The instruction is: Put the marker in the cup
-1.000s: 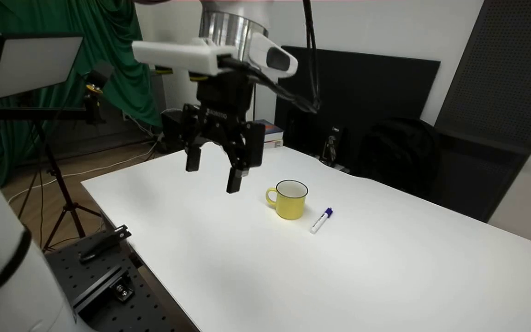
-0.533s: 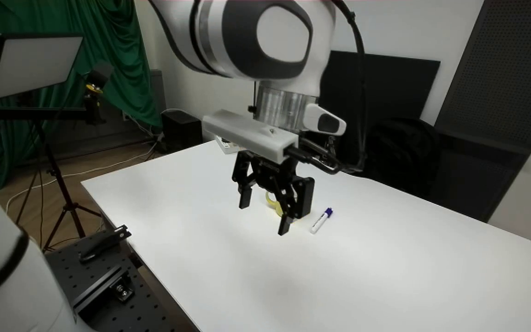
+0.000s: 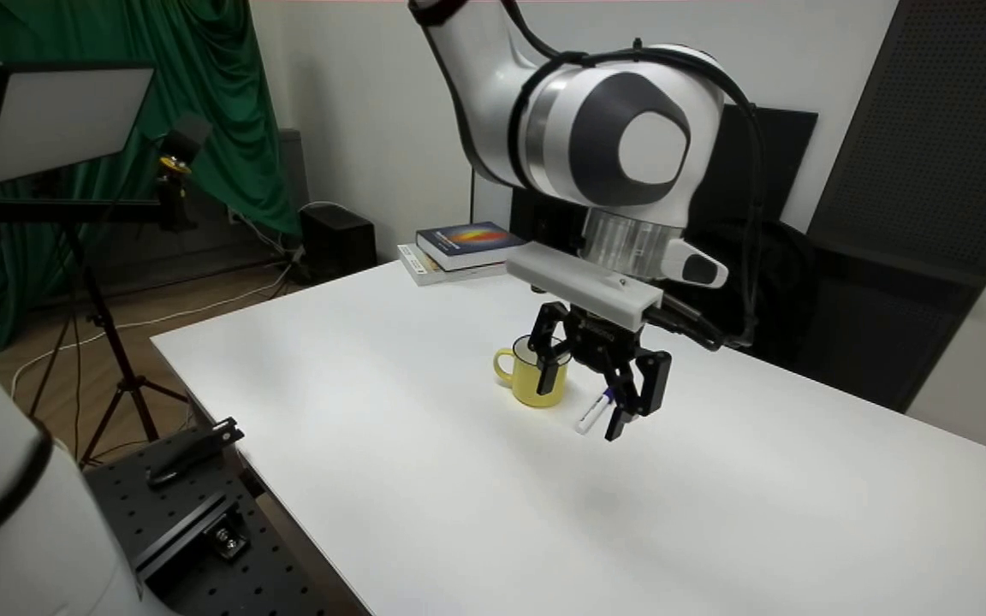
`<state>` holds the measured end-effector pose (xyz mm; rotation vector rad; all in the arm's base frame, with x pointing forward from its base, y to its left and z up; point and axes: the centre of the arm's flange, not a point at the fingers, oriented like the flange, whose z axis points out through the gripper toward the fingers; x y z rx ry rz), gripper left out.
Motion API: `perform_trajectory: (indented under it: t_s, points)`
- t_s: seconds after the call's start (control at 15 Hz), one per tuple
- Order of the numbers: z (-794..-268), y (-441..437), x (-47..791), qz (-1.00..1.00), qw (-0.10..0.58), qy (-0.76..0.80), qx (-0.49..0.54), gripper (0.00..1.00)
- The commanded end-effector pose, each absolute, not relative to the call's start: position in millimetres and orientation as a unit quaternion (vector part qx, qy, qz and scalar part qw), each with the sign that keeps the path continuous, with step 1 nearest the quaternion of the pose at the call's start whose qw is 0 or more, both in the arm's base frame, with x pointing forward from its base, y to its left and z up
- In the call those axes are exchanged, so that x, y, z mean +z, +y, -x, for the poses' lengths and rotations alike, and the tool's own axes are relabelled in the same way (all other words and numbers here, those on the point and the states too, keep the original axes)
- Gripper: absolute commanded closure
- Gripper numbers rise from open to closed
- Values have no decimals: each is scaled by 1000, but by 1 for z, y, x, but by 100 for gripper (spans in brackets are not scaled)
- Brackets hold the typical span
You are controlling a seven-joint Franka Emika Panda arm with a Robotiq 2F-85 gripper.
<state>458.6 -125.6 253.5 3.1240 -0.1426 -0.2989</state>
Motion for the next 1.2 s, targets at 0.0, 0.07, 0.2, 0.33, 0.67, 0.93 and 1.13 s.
perform_trajectory:
  t_s: [0.0,0.07,0.2,0.33,0.67,0.93,1.13]
  points:
    - [-522,-139,243,-992,-2,-57,-112,0]
    - [-534,-140,240,-992,-2,-58,-115,0]
    - [-552,-141,233,-991,2,-56,-119,0]
    - [-570,-140,225,-991,6,-51,-122,0]
    - [-609,-130,208,-993,16,-61,-102,0]
    - [-624,-107,199,-995,13,-54,-88,0]
    - [-625,-84,195,-996,9,-39,-79,0]
